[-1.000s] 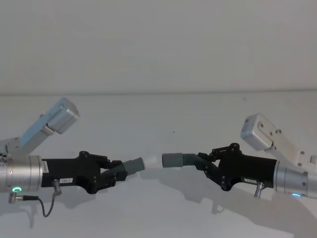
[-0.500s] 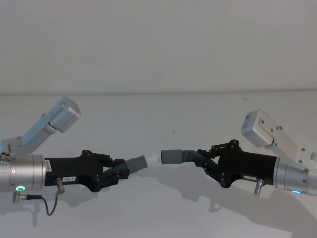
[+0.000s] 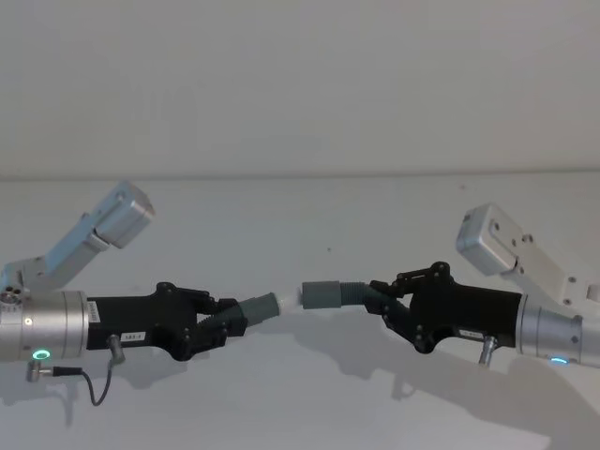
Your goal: Use both hands to pick up one end of the pipe from the table, align the ends, and insert them.
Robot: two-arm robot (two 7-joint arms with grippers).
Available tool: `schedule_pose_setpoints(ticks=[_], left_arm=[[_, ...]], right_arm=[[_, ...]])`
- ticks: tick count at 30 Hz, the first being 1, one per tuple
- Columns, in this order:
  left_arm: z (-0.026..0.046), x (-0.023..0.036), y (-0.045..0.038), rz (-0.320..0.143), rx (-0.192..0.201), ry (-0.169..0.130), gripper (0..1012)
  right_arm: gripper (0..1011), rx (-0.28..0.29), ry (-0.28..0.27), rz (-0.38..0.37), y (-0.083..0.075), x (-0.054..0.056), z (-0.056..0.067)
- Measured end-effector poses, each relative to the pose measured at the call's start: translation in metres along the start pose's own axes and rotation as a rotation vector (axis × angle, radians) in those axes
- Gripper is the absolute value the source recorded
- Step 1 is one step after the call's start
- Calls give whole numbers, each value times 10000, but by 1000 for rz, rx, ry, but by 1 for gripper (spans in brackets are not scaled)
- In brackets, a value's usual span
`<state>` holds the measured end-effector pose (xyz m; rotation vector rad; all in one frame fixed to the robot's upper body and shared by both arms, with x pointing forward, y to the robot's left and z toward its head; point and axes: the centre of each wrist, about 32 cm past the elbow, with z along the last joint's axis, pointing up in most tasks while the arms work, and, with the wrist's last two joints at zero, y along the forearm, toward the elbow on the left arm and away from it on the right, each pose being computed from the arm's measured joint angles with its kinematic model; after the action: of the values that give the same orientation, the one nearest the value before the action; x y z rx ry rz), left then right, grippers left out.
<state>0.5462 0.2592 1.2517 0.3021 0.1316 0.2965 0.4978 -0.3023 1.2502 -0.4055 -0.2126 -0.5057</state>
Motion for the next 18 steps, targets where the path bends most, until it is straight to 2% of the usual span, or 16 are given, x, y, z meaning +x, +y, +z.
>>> schedule_pose_setpoints(ticks=[18], left_arm=[[1, 10, 10, 0, -1, 8, 302]], right_arm=[[157, -16, 3, 24, 57, 8, -55]])
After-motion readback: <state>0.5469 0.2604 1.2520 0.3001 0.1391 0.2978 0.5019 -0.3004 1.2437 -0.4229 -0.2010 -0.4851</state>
